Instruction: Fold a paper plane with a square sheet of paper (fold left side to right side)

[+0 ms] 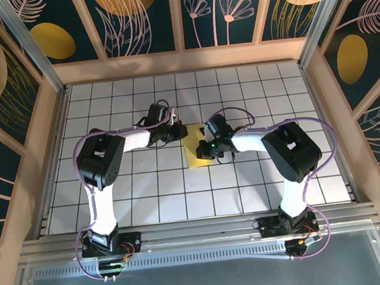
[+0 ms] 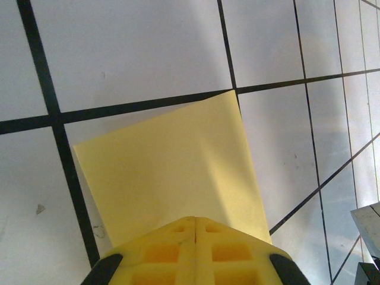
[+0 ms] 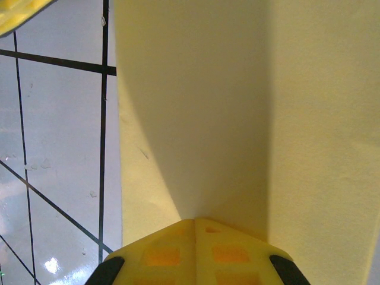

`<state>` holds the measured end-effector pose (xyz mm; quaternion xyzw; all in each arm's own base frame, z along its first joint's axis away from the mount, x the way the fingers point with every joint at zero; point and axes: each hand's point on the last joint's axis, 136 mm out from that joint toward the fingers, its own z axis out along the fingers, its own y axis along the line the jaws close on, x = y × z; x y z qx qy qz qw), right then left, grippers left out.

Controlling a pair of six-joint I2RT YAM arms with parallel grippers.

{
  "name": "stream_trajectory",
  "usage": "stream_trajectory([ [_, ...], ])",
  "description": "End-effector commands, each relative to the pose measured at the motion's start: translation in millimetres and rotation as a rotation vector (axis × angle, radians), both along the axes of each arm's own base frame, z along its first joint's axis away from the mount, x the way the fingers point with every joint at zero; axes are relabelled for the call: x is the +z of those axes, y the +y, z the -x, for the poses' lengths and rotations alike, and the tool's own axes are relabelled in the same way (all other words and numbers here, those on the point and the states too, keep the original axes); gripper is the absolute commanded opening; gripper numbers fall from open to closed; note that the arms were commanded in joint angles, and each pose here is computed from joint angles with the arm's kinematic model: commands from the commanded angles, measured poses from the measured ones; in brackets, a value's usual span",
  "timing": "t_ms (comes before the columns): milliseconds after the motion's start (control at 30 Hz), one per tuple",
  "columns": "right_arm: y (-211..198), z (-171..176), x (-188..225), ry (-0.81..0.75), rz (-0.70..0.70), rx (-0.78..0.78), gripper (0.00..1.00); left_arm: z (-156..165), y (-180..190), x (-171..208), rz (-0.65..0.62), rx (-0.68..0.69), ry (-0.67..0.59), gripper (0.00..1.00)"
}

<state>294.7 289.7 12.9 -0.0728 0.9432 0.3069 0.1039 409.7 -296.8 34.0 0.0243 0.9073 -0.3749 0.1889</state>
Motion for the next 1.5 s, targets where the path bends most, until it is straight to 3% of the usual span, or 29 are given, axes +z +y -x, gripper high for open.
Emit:
stream_trajectory([
  [0, -57.6, 41.4, -65.5, 0.180, 0.265, -0.054, 0.00, -8.5, -1.8, -2.2, 0.006, 0.010, -0.010, 0.04],
  [333, -60.3, 43.4, -65.7, 0.183, 0.282, -0.044, 0.00, -28.0, 13.5, -25.7, -0.126, 0.062, -0.034, 0.04],
  [1033, -61.1, 48.9, -67.7, 0.198, 0.275, -0.044, 0.00, -72.6, 61.9, -45.3, -0.136, 0.177, -0.027, 0.05],
  [1300, -56.1, 46.6, -62.4, 0.191, 0.244, -0.050, 0.00, -70.8, 64.3, -19.2, -0.131, 0.176, -0.063, 0.05],
  [1467, -48.5, 40.0, -53.6, 0.165, 0.208, -0.059, 0.00, -42.2, 59.3, 10.9, -0.055, 0.162, -0.069, 0.05],
])
